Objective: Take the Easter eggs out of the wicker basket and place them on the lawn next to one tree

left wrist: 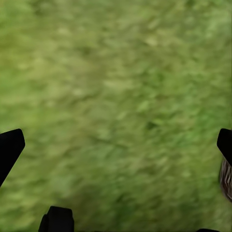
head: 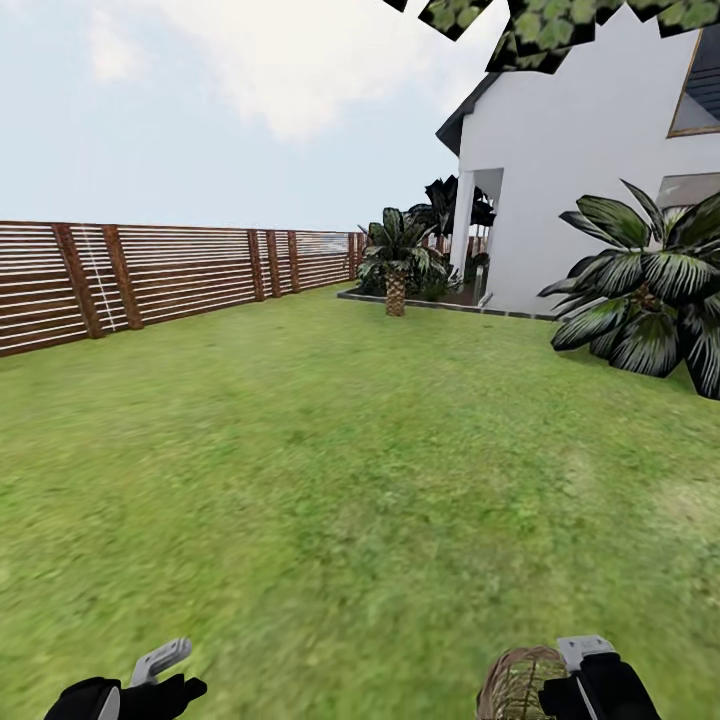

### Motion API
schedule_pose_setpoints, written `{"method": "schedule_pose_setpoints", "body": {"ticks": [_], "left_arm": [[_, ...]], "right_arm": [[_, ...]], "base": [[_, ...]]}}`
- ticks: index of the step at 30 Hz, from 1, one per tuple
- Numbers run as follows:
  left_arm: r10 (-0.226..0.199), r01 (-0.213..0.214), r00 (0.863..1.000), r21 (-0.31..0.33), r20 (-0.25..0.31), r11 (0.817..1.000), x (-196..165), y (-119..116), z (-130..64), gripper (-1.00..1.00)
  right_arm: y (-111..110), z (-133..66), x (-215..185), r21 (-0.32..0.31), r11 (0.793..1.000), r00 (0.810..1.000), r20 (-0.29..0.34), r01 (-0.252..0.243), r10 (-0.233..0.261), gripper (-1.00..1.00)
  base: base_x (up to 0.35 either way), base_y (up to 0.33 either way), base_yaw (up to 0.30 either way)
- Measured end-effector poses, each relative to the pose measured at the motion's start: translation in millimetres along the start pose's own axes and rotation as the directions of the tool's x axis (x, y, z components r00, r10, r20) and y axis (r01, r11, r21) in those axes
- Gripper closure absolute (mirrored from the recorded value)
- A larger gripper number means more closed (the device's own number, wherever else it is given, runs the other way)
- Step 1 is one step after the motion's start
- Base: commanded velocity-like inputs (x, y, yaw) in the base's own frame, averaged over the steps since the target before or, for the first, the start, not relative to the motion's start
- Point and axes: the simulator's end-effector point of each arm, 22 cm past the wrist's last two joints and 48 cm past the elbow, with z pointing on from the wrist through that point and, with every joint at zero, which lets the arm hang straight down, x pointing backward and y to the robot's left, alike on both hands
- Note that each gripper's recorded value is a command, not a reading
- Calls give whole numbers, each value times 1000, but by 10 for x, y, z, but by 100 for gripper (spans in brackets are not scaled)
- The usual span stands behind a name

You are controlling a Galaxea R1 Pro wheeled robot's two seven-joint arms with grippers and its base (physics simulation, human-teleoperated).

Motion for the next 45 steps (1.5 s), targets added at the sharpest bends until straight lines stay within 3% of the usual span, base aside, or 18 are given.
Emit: {"method": "schedule_pose_setpoints", "body": {"ticks": [45], "left_arm": [[-2,2,1000,9,3,1000,436,296,771,-100]], "right_arm": [[183,808,445,-1,1000,1000,4,1,-1,-100]], "base": [[0,0,0]]}}
